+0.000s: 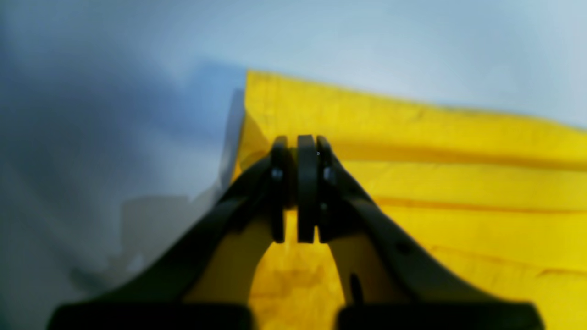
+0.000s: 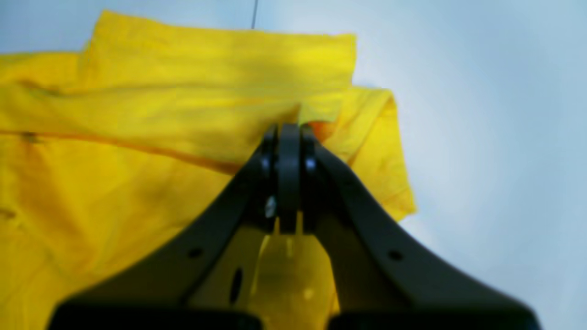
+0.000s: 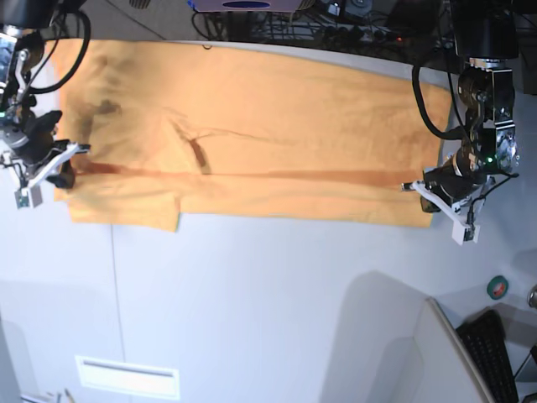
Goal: Layout the t-shirt on the table in an organized manner, then fold the t-shirt properly
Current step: 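Lay the folded edge down and pull it straight with both grippers, then release the fold and reposition both grippers along the folded shirt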
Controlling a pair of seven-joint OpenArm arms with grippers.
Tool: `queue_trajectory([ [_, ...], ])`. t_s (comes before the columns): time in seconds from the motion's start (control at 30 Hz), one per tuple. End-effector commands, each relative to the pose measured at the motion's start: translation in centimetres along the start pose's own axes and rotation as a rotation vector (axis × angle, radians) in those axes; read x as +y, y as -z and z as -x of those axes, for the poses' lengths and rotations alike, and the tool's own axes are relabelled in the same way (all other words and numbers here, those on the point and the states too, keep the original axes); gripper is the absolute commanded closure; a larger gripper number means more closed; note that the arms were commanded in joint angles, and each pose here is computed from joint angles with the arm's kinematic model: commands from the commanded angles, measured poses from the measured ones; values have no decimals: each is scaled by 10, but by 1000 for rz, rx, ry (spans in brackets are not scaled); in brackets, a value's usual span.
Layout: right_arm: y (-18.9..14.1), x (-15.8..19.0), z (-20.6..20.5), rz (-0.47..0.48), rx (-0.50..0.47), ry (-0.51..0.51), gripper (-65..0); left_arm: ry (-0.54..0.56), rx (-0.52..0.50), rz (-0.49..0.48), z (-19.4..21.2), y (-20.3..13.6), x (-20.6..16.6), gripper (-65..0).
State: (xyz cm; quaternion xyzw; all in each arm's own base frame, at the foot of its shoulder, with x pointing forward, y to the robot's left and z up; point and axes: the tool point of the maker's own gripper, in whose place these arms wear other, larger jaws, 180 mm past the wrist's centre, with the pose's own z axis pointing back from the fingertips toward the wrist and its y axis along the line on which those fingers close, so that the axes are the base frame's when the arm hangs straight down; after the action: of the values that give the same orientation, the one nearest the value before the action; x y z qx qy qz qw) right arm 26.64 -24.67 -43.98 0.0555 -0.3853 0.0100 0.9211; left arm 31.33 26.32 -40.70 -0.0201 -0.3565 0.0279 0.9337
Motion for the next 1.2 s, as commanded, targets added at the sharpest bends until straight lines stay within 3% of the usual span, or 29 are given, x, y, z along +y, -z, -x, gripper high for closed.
queue_trajectory([
  [0.0, -5, -1, -10, 0, -37, -5, 0, 18, -64, -7, -21, -7, 3, 0],
  [0.27, -23, 0, 20, 14, 6, 0, 0, 32, -106, -41, -18, -36, 14, 0],
  [0.37, -33, -5, 19, 45, -19, 27, 0, 36, -67, -43, -5, -37, 15, 0],
  [0.7, -52, 2, 56, 47, 73, 31, 0, 75, -14, -29, 27, -58, 5, 0],
  [1.17, -67, 20, 81, 33, 121, 48, 0, 61, 39, -50, 46, -53, 15, 0],
])
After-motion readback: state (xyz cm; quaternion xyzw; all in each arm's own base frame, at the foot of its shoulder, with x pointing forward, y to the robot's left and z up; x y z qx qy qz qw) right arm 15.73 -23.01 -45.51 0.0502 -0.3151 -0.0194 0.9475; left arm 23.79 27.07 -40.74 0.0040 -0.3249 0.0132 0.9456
